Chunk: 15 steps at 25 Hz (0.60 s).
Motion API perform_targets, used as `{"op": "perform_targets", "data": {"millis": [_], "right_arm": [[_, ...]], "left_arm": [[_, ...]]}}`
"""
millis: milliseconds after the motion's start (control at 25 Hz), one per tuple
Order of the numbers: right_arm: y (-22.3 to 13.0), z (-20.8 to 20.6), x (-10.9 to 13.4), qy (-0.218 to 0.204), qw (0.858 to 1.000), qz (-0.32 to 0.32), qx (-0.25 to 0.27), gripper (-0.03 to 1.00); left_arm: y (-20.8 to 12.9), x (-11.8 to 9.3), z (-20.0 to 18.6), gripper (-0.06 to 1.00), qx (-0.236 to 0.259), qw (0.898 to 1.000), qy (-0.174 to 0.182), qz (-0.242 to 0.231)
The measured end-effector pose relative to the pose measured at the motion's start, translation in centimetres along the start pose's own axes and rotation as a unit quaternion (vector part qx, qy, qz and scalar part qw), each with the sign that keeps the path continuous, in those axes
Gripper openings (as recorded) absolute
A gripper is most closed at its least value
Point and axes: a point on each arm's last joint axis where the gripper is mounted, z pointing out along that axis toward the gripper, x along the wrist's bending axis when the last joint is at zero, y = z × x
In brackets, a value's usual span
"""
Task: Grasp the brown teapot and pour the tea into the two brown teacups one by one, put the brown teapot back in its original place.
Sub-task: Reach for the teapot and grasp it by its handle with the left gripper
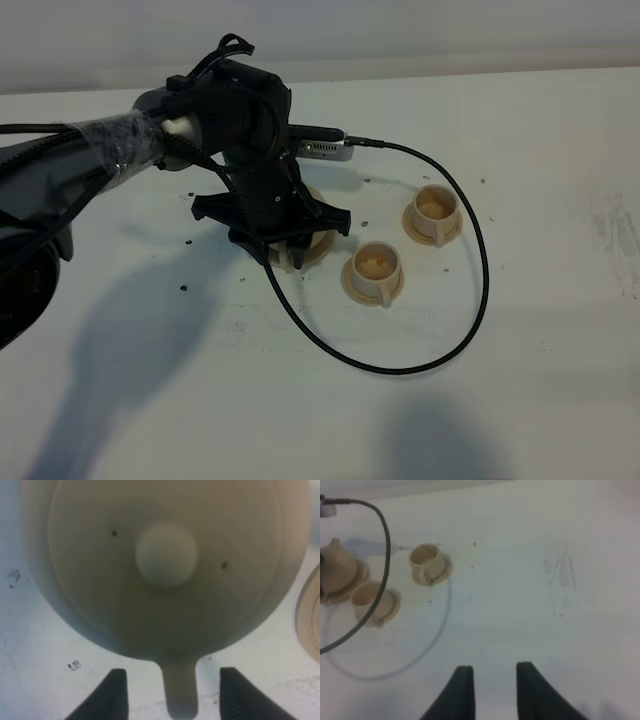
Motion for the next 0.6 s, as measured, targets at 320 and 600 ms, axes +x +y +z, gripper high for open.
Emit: {"op": "perform_targets", "data": {"millis": [320, 600], "right_arm": [[0.0, 0.0, 0.0, 0.0, 1.0, 0.0, 0.0, 0.23], [0.0, 0.0, 0.0, 0.0, 1.0, 0.0, 0.0, 0.23]], "left_arm": [[0.4, -0.11, -0.43, 0.47, -0.027, 1.0, -0.007, 0.002], [0.44, -0.15, -0.44, 0.46, -0.029, 1.0, -0.009, 0.001]]}}
